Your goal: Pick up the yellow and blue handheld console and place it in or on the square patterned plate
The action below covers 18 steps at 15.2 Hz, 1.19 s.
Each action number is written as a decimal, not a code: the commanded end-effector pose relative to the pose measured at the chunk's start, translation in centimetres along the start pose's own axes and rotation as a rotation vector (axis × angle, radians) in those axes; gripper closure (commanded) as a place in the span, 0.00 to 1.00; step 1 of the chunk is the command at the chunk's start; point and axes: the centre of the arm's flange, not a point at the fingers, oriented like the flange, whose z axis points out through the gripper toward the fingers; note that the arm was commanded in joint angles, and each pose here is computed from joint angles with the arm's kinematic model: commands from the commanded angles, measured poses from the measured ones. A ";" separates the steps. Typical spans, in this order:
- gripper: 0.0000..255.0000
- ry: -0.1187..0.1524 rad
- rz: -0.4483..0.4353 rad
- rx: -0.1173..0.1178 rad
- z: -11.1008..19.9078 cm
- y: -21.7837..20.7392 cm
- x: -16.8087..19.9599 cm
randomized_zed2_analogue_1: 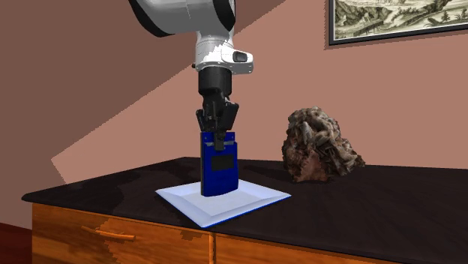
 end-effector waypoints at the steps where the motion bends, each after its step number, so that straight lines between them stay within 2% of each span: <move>1: 0.00 0.000 0.000 0.000 0.0 0.0 0.0; 6: 0.00 0.000 0.000 0.000 0.0 0.0 0.0; 10: 0.00 0.000 0.000 0.000 -5.0 0.0 0.0; 18: 0.00 0.000 0.000 0.000 -5.0 0.0 0.0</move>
